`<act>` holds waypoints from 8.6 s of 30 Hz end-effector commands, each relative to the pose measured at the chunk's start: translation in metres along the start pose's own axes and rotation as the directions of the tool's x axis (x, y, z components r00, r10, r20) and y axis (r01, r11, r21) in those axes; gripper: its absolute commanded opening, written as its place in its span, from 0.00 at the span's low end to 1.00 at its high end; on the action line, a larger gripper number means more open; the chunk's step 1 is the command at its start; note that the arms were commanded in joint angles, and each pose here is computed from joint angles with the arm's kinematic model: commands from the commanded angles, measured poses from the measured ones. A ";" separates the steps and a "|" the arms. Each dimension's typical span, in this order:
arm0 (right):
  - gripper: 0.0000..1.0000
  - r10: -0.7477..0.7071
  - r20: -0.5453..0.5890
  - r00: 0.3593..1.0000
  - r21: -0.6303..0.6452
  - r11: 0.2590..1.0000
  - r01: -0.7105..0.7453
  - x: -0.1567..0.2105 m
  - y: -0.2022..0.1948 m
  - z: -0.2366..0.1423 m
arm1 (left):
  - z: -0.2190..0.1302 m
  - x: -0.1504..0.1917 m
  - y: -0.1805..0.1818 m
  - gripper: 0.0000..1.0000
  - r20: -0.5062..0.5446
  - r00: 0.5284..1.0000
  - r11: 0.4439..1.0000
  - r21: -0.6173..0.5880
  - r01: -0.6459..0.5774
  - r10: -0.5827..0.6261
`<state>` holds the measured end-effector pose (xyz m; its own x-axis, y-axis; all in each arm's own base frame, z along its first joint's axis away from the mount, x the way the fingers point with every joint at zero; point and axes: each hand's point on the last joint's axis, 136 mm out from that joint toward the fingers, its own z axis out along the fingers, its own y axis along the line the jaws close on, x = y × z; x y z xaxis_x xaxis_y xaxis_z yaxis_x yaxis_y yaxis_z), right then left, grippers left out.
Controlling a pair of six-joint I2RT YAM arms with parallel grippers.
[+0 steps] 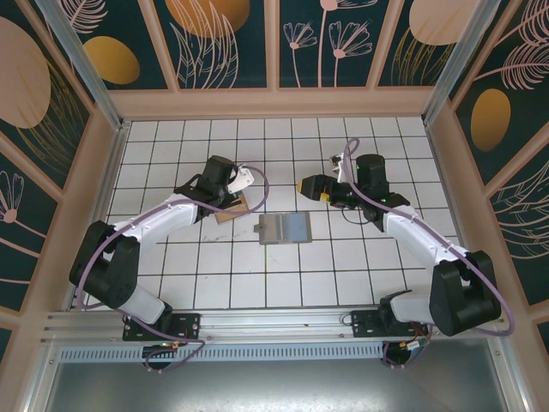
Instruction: Take the credit cards out of the card holder
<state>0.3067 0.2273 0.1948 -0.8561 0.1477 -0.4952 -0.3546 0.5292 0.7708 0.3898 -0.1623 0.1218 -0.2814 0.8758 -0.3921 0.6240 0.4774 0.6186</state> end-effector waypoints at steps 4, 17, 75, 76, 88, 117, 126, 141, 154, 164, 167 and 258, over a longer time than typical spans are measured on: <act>0.99 -0.029 0.013 1.000 -0.007 1.000 0.029 -0.014 0.005 0.001 | 0.015 0.004 -0.008 0.00 -0.003 0.999 0.999 -0.003 -0.037 0.037; 0.99 -0.026 0.011 1.000 -0.003 1.000 0.026 -0.013 0.003 0.001 | 0.025 0.003 0.000 0.16 -0.027 0.999 0.998 -0.039 -0.039 0.038; 0.00 0.199 -0.171 0.965 0.522 0.849 -0.083 0.117 -0.136 0.033 | -0.052 -0.041 -0.093 0.49 -0.383 0.099 -0.039 0.338 0.940 -0.919; 0.00 0.195 -0.172 0.966 0.519 0.851 -0.079 0.115 -0.135 0.034 | -0.052 -0.042 -0.098 0.49 -0.390 0.100 -0.041 0.338 0.940 -0.915; 0.15 0.170 -0.180 0.969 0.540 0.841 -0.047 0.102 -0.141 0.046 | -0.043 -0.049 -0.136 0.49 -0.472 0.109 -0.069 0.344 0.936 -0.875; 0.04 0.211 -0.195 0.958 0.532 0.843 -0.077 0.120 -0.145 0.048 | -0.023 -0.050 -0.177 0.44 -0.555 0.144 -0.046 0.314 0.948 -0.819; 0.04 0.213 -0.198 0.957 0.527 0.846 -0.080 0.121 -0.144 0.051 | -0.035 -0.040 -0.181 0.44 -0.563 0.141 -0.039 0.295 0.955 -0.814; 0.03 0.212 -0.201 0.956 0.527 0.846 -0.077 0.122 -0.142 0.052 | -0.025 -0.035 -0.194 0.44 -0.591 0.152 -0.016 0.269 0.963 -0.792; 0.03 0.216 -0.212 0.953 0.519 0.851 -0.077 0.127 -0.139 0.056 | -0.024 -0.059 -0.187 0.46 -0.569 0.184 -0.025 0.339 0.940 -0.802; 0.03 0.216 -0.212 0.953 0.518 0.852 -0.078 0.127 -0.138 0.057 | -0.019 -0.080 -0.191 0.50 -0.573 0.219 -0.023 0.384 0.923 -0.790; 0.03 0.217 -0.209 0.954 0.518 0.851 -0.080 0.127 -0.138 0.057 | -0.021 -0.095 -0.188 0.51 -0.561 0.239 -0.024 0.421 0.907 -0.792; 0.00 0.255 -0.299 0.920 0.349 0.926 -0.144 0.106 -0.086 0.110 | 0.008 0.017 -0.204 0.00 -0.607 0.144 0.111 0.092 0.990 -0.781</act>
<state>0.2891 0.2962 0.0263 -0.9903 0.0077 -0.1390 -0.0837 0.7651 0.6385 0.2838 -0.2703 0.0189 -0.9580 -0.2062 -0.1992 -0.0775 0.8552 -0.5125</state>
